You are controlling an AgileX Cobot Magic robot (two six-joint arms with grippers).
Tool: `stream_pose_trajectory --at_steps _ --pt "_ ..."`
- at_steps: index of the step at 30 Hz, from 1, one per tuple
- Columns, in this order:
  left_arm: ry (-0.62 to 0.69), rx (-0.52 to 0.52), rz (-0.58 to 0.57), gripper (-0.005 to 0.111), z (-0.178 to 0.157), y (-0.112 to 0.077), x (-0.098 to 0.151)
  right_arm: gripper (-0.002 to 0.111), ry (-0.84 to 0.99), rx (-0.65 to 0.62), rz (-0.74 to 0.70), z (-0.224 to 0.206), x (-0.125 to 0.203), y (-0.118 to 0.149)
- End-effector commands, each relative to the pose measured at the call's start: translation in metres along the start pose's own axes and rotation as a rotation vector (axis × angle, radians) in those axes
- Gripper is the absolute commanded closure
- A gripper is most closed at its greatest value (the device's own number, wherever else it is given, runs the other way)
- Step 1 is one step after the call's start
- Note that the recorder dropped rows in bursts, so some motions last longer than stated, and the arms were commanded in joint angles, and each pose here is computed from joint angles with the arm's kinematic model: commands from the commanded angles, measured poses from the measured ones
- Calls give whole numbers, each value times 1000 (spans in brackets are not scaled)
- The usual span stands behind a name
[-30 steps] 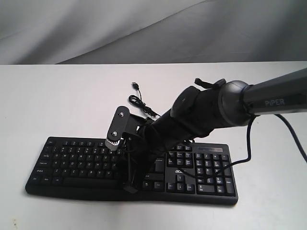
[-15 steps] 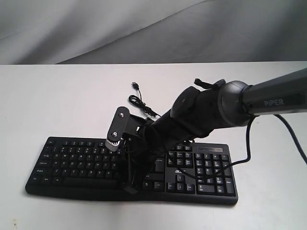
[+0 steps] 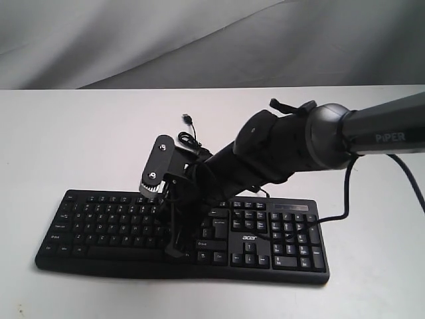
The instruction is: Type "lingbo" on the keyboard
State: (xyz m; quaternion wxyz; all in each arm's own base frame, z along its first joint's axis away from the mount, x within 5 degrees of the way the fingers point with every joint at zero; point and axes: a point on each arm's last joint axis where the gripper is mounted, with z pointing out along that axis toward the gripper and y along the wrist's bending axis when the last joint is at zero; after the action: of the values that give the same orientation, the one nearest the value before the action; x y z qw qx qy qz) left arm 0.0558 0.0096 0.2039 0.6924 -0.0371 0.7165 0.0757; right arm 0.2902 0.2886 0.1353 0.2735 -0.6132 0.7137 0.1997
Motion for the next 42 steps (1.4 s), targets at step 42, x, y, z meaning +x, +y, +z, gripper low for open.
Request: stream_pose_trajectory --at_steps 42 --pt "-9 7 -2 106 0 -1 1 108 -12 -25 -3 15 -15 -8"
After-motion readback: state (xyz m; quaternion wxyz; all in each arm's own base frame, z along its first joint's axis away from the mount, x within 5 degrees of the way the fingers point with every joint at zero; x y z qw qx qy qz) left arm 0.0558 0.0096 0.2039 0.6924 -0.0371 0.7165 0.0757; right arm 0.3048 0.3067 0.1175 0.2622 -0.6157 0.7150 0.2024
